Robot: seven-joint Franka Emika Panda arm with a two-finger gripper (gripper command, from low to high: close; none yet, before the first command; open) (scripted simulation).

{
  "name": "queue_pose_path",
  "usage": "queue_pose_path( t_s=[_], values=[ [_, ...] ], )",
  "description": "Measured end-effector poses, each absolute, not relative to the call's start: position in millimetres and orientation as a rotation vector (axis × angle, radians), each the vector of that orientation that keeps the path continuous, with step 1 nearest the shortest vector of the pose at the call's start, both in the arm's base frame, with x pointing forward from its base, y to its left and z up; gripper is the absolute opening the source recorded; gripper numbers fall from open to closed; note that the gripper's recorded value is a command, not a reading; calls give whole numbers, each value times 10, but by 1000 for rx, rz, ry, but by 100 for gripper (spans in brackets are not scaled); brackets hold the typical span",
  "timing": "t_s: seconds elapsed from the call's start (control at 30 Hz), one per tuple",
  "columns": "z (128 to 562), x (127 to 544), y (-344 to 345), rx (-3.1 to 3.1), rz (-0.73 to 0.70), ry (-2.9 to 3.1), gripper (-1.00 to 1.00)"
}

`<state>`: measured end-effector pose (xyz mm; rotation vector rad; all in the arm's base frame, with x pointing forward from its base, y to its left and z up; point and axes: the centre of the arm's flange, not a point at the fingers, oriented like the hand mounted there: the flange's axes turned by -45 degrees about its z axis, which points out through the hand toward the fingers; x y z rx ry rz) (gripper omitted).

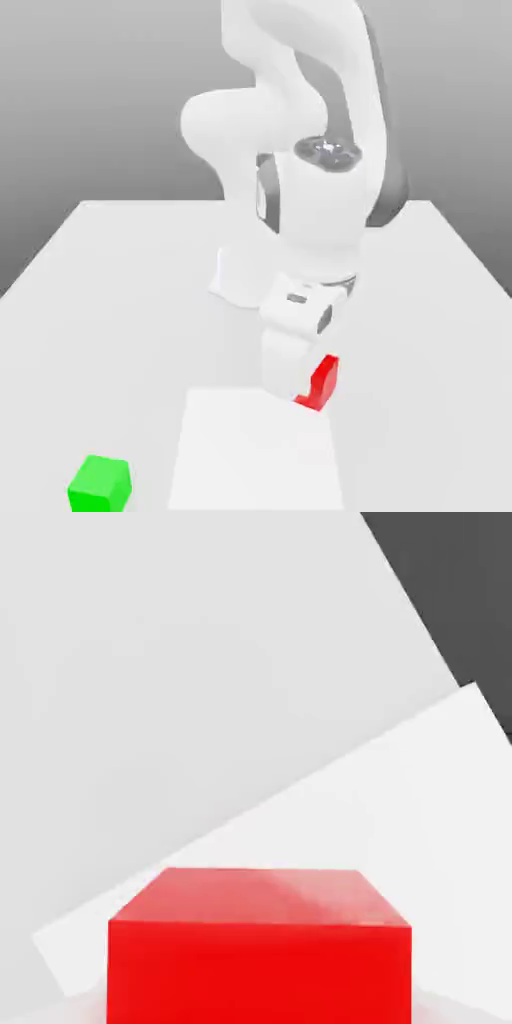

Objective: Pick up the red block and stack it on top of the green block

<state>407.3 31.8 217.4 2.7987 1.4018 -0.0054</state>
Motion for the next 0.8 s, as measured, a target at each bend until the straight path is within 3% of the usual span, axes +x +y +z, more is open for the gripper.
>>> queue_pose_path(
  t_s=[0.5,0.67,0.7,0.8],
  values=[
    [2446,4798,-1562,3070,-4,651,-100],
    [1966,4833,-1775,3089,0,577,-100],
    [1868,4826,-1779,3090,0,574,100],
    [1868,4826,-1779,3090,0,574,100]
  ],
)
